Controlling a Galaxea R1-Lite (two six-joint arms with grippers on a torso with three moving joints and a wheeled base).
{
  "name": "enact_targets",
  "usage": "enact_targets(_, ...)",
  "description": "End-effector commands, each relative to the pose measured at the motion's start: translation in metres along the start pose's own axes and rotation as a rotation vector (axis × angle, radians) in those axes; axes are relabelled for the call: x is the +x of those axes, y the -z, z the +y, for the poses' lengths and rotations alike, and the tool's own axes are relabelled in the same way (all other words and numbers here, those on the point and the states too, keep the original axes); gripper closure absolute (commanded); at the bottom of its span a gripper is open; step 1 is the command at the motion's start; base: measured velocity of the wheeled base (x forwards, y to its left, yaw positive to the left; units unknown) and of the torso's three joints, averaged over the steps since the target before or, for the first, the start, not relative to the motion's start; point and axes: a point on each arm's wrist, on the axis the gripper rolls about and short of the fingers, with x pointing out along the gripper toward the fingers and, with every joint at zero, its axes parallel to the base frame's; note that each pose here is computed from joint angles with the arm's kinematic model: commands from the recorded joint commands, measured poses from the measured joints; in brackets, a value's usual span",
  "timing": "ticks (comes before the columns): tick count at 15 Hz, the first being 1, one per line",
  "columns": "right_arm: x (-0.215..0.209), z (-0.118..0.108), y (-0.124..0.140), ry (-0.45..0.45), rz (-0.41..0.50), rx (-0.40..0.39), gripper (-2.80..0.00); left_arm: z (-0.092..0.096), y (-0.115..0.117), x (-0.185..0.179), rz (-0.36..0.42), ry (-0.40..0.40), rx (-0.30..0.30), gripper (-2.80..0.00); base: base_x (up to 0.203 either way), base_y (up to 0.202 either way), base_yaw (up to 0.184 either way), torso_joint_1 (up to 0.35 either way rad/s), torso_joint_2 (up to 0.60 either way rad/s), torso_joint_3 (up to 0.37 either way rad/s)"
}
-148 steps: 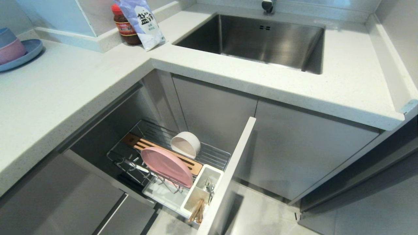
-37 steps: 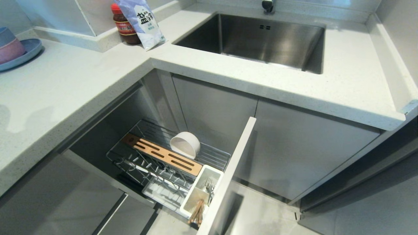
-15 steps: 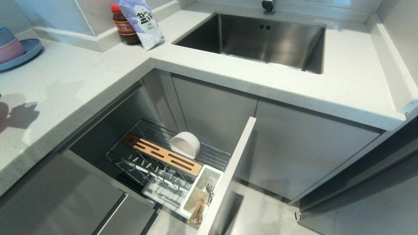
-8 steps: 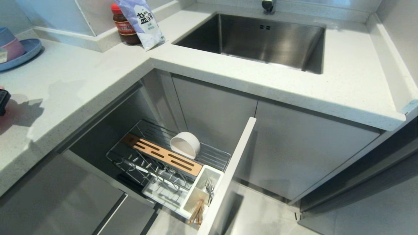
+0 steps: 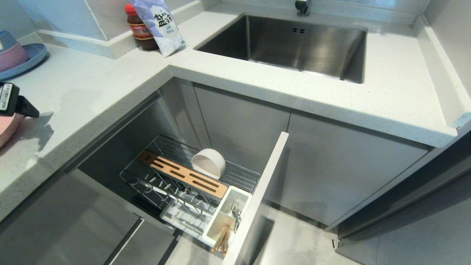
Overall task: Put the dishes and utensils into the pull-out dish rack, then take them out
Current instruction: Take the bowl out of the cupboard
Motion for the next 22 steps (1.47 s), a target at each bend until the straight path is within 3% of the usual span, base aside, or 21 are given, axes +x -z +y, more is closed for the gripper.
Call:
enact_targets(1,0.000,0.000,0.000,0.000,-0.001,0.000,0.00,0.000,0.006,-0.034,-0.085,0.153,-0.171,-2.80,0.000,0.000,0.000,0.000,0.00,0.000)
enact_targets(3,0.000,0.000,0.000,0.000,-0.001,0.000,0.00,0.000,0.013,-0.066,-0.156,0.344,-0.333,-2.80,0.000,0.000,0.000,0.000,0.00,0.000)
enact_targets(4,0.000,0.000,0.000,0.000,-0.001,0.000,0.00,0.002,0.018,-0.082,-0.212,0.434,-0.388,0.00,0.000,0.000,0.000,0.000,0.00,0.000)
enact_targets(8,0.000,0.000,0.000,0.000,-0.001,0.000,0.00,-0.005,0.026,-0.101,-0.405,0.663,-0.569,0.00,0.000,0.000,0.000,0.000,0.00,0.000)
enact_targets(10,0.000,0.000,0.000,0.000,-0.001,0.000,0.00,-0.024,0.027,-0.099,-0.391,0.794,-0.561,0.00,0.000,0.000,0.000,0.000,0.00,0.000)
enact_targets(12,0.000,0.000,0.000,0.000,-0.001,0.000,0.00,-0.052,0.032,-0.097,-0.308,0.900,-0.528,0.00,0.000,0.000,0.000,0.000,0.00,0.000)
enact_targets(18,0.000,0.000,0.000,0.000,-0.001,0.000,0.00,-0.148,0.035,-0.050,-0.002,0.832,-0.575,0.00,0.000,0.000,0.000,0.000,0.00,0.000)
enact_targets(22,0.000,0.000,0.000,0.000,-0.001,0.000,0.00,-0.196,0.050,-0.019,0.089,0.716,-0.537,0.00,0.000,0.000,0.000,0.000,0.00,0.000)
